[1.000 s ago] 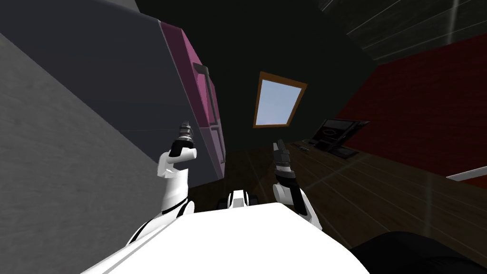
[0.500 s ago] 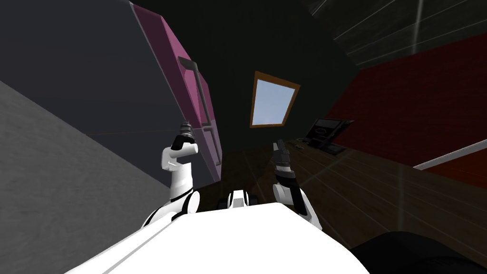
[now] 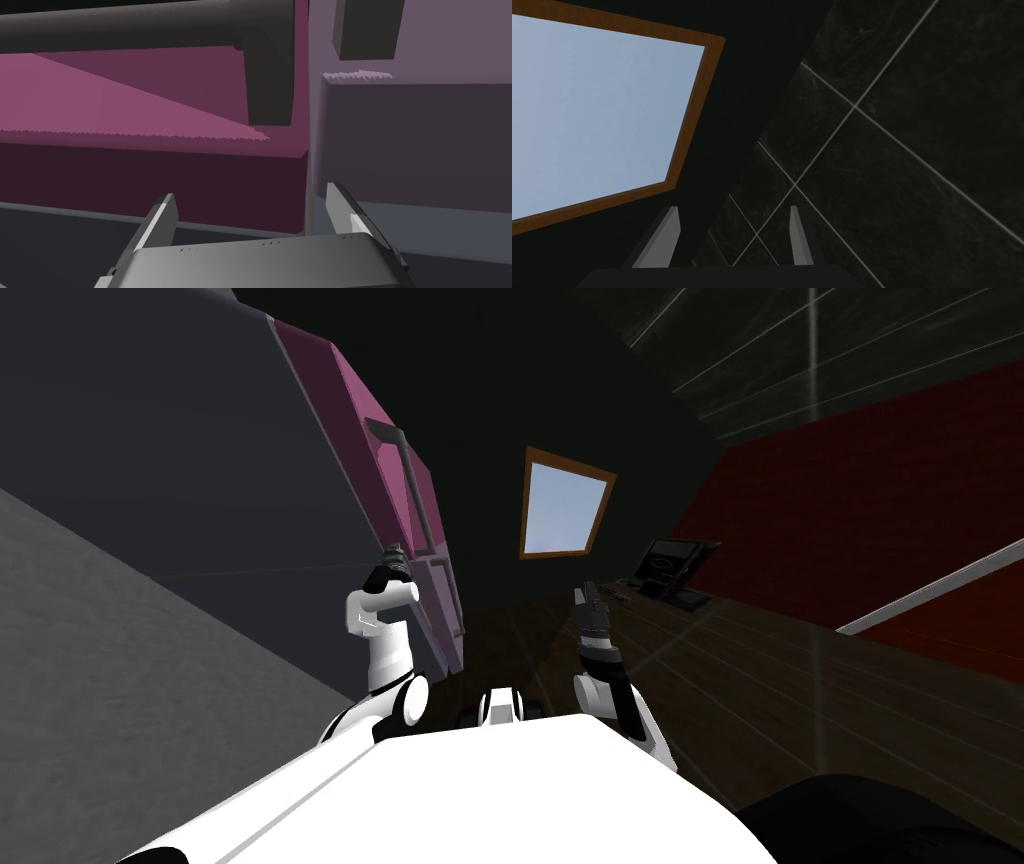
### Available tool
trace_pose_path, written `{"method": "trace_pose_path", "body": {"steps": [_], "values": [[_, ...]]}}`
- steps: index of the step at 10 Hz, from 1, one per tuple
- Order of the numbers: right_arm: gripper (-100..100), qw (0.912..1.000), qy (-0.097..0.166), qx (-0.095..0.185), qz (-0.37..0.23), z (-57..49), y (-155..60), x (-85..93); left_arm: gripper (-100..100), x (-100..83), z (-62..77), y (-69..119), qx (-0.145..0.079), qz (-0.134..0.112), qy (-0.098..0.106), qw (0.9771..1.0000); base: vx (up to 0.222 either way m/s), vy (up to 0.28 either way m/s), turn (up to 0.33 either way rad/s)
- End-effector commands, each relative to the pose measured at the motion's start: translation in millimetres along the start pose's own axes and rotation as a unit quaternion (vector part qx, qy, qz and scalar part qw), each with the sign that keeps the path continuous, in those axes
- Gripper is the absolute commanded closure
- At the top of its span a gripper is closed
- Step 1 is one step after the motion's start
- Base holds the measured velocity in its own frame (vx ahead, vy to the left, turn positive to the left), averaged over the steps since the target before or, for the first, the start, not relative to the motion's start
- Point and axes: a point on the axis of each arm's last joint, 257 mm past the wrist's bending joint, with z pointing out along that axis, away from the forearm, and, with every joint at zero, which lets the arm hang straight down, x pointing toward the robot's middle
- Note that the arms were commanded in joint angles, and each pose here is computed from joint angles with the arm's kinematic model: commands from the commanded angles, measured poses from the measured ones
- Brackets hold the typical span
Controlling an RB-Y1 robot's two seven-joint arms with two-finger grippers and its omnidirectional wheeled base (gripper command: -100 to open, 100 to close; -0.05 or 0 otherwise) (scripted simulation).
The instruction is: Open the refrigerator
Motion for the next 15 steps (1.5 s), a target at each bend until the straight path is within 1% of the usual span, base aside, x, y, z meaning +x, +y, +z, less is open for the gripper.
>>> {"method": "trace_pose_path", "body": {"steps": [1,2,3,4,5,6,7,8,9,10,11,12,13,14,15], "values": [[0,1.0000,0.000,0.000,0.000,0.0,0,0.0,-100,11.7,3.1,-1.0,-0.014,-0.022,0.004,0.9997,0.016,-0.028,-0.051],[0,1.0000,0.000,0.000,0.000,0.0,0,0.0,-100,7.3,1.6,4.6,-0.016,-0.015,0.001,0.9998,-0.013,-0.023,-0.003],[0,1.0000,0.000,0.000,0.000,0.0,0,0.0,-100,0.4,10.7,0.0,-0.016,-0.013,-0.005,0.9998,-0.027,-0.025,-0.065],[0,1.0000,0.000,0.000,0.000,0.0,0,0.0,-100,-1.3,12.5,-1.1,-0.016,-0.012,-0.006,0.9998,-0.024,-0.017,-0.058],[0,1.0000,0.000,0.000,0.000,0.0,0,0.0,-100,-6.4,18.1,-4.4,-0.015,-0.010,-0.011,0.9998,-0.013,-0.001,-0.061],[0,1.0000,0.000,0.000,0.000,0.0,0,0.0,-100,-2.0,12.8,9.5,-0.030,-0.011,-0.008,0.9995,-0.026,-0.003,0.004],[0,1.0000,0.000,0.000,0.000,0.0,0,0.0,100,3.8,6.9,2.1,-0.017,-0.014,-0.002,0.9998,0.007,0.009,0.090],[0,1.0000,0.000,0.000,0.000,-0.1,0,-0.1,100,7.0,3.1,4.1,-0.017,-0.016,0.001,0.9997,0.012,0.003,0.098],[0,1.0000,0.000,0.000,0.000,0.0,0,-0.1,100,3.8,3.9,18.8,-0.034,-0.014,-0.001,0.9993,-0.023,-0.011,0.050],[0,1.0000,0.000,0.000,0.000,0.0,0,0.0,100,-33.9,8.7,29.0,-0.043,-0.004,-0.033,0.9985,0.029,-0.169,-0.149],[0,1.0000,0.000,0.000,0.000,0.0,0,0.0,100,-33.9,8.7,29.0,-0.043,-0.004,-0.033,0.9985,0.071,-0.233,-0.058],[0,1.0000,0.000,0.000,0.000,0.0,0,0.0,100,-71.5,13.1,28.0,-0.042,0.005,-0.065,0.9970,0.109,-0.255,-0.141],[0,1.0000,0.000,0.000,0.000,0.0,0,0.1,100,-71.5,13.1,28.0,-0.042,0.005,-0.065,0.9970,0.108,-0.229,-0.094],[0,1.0000,0.000,0.000,0.000,0.0,0,0.0,100,-109.1,15.5,25.7,-0.040,0.013,-0.096,0.9945,0.116,-0.241,-0.190],[0,1.0000,0.000,0.000,0.000,0.0,0,0.1,100,-109.1,15.5,25.7,-0.040,0.013,-0.096,0.9945,0.103,-0.226,-0.066]]}}
